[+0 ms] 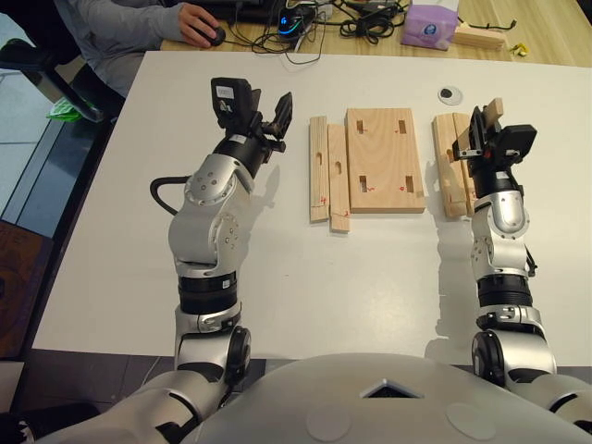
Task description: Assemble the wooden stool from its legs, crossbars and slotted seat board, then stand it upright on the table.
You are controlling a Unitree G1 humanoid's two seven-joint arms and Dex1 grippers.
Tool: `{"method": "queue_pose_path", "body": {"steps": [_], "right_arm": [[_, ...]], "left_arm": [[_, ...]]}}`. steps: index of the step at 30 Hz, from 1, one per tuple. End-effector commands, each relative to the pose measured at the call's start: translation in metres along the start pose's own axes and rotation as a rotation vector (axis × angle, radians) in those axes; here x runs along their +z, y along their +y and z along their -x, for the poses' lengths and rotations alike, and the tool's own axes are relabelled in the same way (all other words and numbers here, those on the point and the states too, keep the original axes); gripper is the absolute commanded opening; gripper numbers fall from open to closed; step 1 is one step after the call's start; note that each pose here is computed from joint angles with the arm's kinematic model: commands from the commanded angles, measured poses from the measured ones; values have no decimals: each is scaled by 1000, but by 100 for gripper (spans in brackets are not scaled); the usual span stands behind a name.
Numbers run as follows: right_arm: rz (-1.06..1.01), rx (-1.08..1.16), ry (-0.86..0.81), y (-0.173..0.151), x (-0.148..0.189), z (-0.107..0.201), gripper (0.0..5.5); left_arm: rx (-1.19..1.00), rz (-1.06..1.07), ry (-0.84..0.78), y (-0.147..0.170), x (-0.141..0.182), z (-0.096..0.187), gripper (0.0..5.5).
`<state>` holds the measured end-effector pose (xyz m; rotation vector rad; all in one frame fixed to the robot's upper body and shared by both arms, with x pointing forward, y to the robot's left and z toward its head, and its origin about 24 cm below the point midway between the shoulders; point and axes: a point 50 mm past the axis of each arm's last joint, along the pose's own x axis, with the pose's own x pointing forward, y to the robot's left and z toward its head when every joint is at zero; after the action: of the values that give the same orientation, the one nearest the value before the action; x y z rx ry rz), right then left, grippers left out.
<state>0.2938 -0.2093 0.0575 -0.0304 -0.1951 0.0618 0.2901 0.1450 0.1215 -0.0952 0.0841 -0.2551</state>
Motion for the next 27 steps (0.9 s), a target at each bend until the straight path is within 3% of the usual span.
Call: {"method": "queue_pose_path", "body": {"steps": [1,5,18,22,27], "right_arm": [[36,-35,-29,-16,9,-7,39],[57,-52,-24,-30,11,-10,39],[65,-89,26,-30,-11,-9,39],[-63,-171,-28,-50,0,-7,39],[-373,-132,-80,-103,23,12,39]], "left_arm": [[5,-4,3,0,-1,-1,275],[7,-3,4,0,-1,-2,275],[4,-7,10,1,-1,-3,275],[6,-9,11,2,-1,-3,275],[35,5,12,1,-5,1,275]]}}
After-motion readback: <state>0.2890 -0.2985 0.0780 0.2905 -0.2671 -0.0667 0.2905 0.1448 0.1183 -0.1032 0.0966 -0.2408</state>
